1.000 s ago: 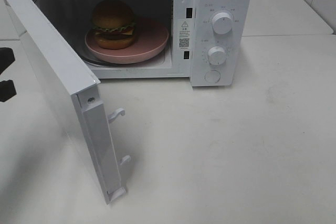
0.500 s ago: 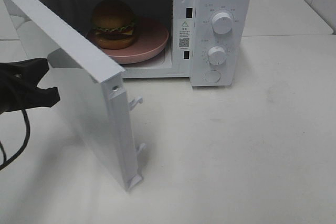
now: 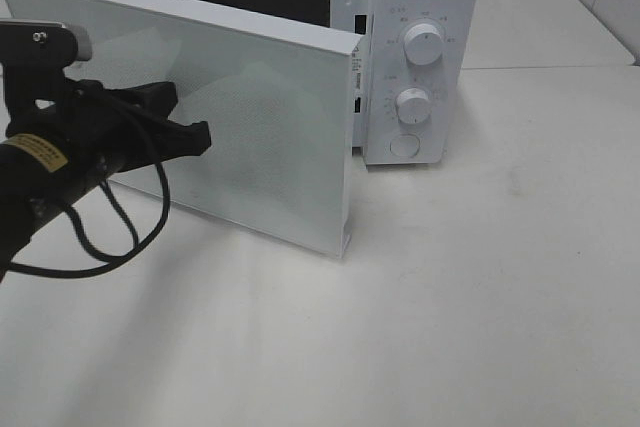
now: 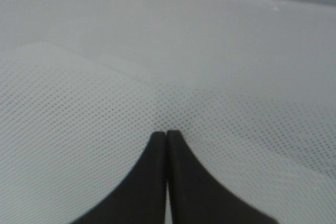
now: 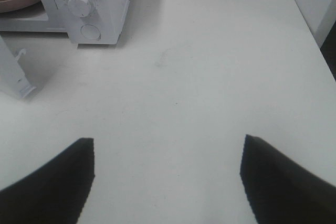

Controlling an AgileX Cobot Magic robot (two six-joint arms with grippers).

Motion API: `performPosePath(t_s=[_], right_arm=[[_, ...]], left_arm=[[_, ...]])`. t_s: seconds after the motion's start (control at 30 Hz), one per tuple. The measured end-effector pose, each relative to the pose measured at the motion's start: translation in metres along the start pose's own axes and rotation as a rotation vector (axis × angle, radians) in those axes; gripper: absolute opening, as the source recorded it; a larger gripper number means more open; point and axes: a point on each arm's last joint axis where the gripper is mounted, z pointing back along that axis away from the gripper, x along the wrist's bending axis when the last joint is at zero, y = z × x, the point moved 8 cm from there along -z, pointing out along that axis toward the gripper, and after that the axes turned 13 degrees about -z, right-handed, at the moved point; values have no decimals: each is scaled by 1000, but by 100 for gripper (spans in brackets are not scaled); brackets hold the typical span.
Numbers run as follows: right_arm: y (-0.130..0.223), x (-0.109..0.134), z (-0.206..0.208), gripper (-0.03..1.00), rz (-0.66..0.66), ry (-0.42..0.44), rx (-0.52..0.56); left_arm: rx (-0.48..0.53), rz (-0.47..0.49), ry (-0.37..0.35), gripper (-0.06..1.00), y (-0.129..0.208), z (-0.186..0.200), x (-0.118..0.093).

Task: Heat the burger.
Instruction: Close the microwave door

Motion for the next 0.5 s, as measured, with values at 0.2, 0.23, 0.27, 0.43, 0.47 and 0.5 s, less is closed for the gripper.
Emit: performPosePath(t_s=[0.2,0.23,0.27,0.43,0.47,0.5], right_arm=[[0,0,0,75,0,0,0],[0,0,0,75,0,0,0],[0,0,0,75,0,0,0],[0,0,0,75,0,0,0],[0,0,0,75,0,0,0],[0,0,0,75,0,0,0]], left_arm=[[7,15,-1,0,-4,-22,-13],[7,7,-2,0,-7,-31,-18],[3,3,-7,0,-10,-36,-21],[-10,-35,-21,0,-20,-56,-32],[-10,-35,-21,0,-20,-56,-32],[-4,-32,-27,0,-21,-63,-35]])
